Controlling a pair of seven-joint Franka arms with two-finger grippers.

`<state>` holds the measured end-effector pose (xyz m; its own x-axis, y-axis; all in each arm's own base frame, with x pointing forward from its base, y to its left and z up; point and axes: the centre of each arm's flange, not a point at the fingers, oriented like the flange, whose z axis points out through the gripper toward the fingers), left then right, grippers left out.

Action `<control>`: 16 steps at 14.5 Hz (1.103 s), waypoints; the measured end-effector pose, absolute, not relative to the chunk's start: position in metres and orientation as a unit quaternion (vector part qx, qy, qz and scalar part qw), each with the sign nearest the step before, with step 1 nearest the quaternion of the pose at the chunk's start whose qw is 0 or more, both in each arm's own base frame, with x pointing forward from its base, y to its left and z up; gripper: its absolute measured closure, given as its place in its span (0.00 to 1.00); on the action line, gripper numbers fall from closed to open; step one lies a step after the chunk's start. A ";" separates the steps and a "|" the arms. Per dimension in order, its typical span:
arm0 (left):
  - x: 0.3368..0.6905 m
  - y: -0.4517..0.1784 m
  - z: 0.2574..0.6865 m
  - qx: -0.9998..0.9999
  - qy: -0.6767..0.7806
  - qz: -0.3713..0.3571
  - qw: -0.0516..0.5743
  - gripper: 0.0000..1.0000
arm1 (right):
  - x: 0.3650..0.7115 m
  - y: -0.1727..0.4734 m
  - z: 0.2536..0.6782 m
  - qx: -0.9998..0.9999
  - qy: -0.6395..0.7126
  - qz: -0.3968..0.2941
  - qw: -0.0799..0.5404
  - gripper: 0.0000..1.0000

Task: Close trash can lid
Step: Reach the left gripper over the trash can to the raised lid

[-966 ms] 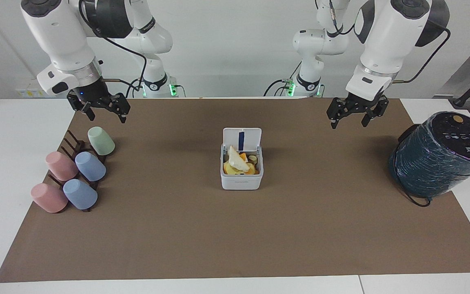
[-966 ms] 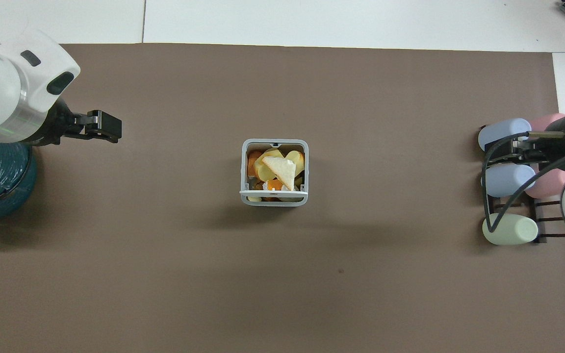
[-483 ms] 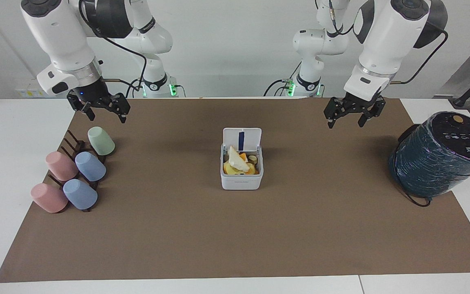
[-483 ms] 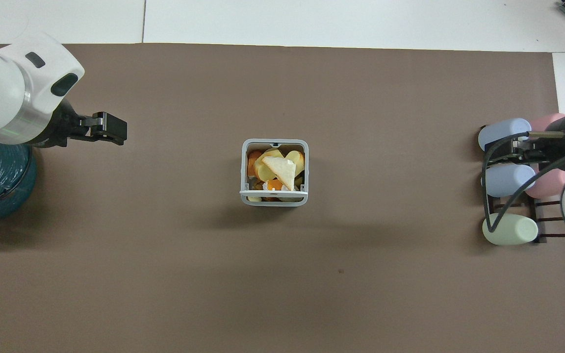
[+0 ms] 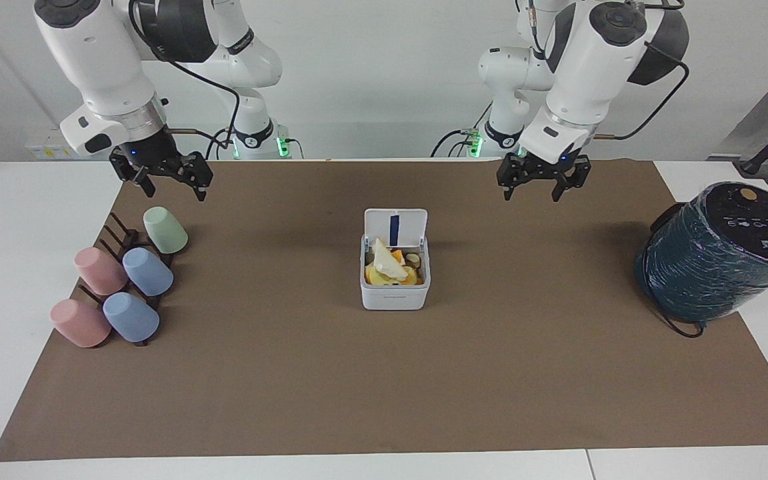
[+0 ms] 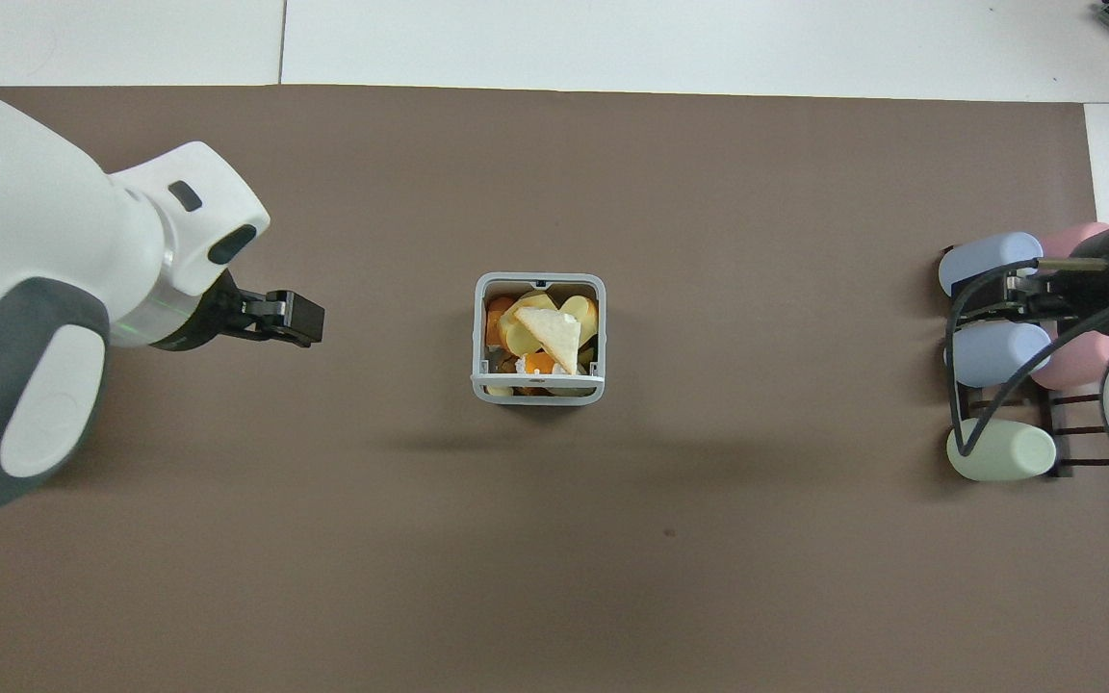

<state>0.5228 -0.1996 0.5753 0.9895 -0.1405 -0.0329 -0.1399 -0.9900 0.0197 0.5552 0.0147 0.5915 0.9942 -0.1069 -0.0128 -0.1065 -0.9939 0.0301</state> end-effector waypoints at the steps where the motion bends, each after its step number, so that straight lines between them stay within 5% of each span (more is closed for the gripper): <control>1: 0.512 -0.212 0.570 0.997 -0.072 -0.023 0.015 0.00 | 0.555 0.015 0.592 0.998 -0.053 -0.007 0.015 0.00; 7: 0.432 -0.311 0.534 0.998 -0.038 -0.019 0.038 0.04 | 0.555 0.015 0.591 0.998 -0.053 -0.007 0.015 0.00; 9: 0.418 -0.337 0.527 0.998 -0.027 -0.010 0.061 0.25 | 0.555 0.015 0.591 0.998 -0.053 -0.007 0.015 0.00; 11: 0.416 -0.349 0.518 0.997 -0.019 0.000 0.079 0.30 | 0.555 0.015 0.591 0.998 -0.053 -0.007 0.015 0.00; 16: 0.439 -0.366 0.482 0.994 -0.007 0.028 0.107 0.90 | 0.555 0.015 0.591 0.998 -0.053 -0.007 0.015 0.00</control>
<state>0.4395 -0.3657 0.4825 0.9984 -0.0074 0.0564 -0.0193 -0.9768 0.2131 0.5552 0.0147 0.5915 0.9942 -0.1069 -0.0128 -0.1065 -0.9939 0.0301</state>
